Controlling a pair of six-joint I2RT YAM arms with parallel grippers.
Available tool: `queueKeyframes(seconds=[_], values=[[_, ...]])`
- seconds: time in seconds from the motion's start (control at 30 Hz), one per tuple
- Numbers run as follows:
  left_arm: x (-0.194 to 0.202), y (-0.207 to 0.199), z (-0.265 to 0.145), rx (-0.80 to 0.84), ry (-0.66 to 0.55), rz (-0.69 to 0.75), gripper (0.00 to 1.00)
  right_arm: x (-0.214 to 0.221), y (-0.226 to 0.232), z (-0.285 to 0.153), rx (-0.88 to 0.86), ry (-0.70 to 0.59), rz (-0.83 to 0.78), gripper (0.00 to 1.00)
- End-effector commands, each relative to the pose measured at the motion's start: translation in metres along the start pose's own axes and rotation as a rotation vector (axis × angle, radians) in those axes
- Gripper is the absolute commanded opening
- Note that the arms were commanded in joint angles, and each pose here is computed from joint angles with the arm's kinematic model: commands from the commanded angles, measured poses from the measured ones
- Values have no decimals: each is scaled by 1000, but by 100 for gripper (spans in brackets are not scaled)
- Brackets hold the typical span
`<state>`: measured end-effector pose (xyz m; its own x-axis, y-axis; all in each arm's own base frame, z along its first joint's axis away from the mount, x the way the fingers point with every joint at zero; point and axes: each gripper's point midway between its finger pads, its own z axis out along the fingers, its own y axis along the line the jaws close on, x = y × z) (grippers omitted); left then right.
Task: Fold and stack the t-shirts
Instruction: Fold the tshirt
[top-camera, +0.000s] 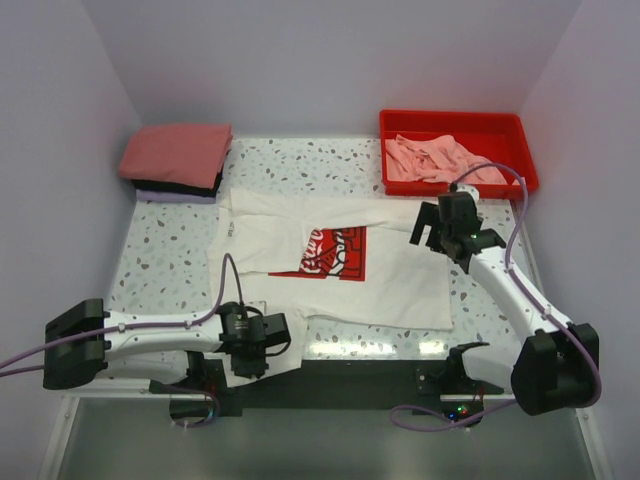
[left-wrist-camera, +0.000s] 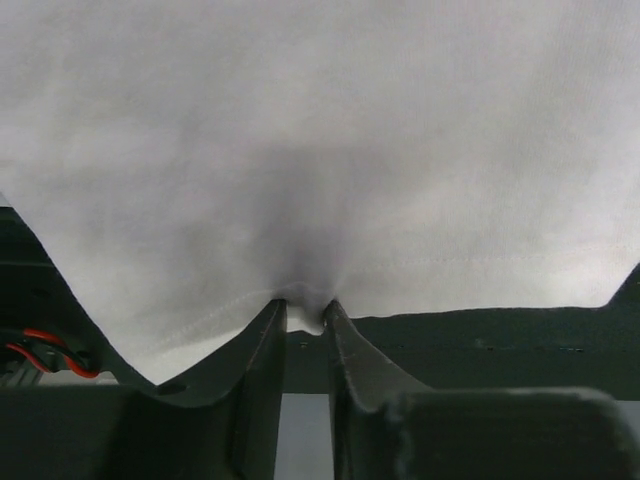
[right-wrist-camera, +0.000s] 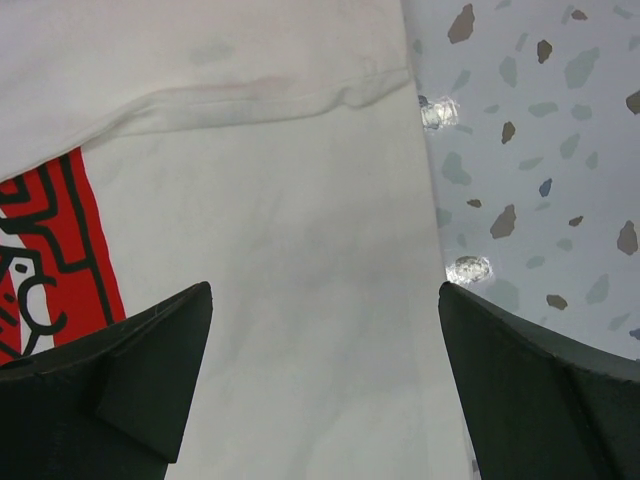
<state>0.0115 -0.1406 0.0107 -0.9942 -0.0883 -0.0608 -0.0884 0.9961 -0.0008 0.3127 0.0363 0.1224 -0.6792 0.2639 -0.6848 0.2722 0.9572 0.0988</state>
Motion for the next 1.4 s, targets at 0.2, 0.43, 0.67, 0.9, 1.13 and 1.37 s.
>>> queueKeyframes(seconds=[0.2, 0.43, 0.67, 0.9, 1.13, 1.37], values=[[-7, -8, 3, 16, -38, 19, 0, 58, -34, -42, 72, 116, 135, 99], [-20, -22, -13, 58, -96, 58, 0, 112, -39, -78, 11, 219, 271, 99], [-33, -28, -30, 102, -169, 58, 0, 146, -37, -76, -11, 277, 412, 99], [-50, -33, -53, 146, -261, 44, 0, 178, -44, -67, 63, 377, 454, 98], [-62, -22, -70, 92, -320, 32, 0, 187, -47, -54, 83, 360, 490, 90], [-74, -15, -80, 63, -351, 11, 0, 191, -54, -43, 124, 363, 447, 67]])
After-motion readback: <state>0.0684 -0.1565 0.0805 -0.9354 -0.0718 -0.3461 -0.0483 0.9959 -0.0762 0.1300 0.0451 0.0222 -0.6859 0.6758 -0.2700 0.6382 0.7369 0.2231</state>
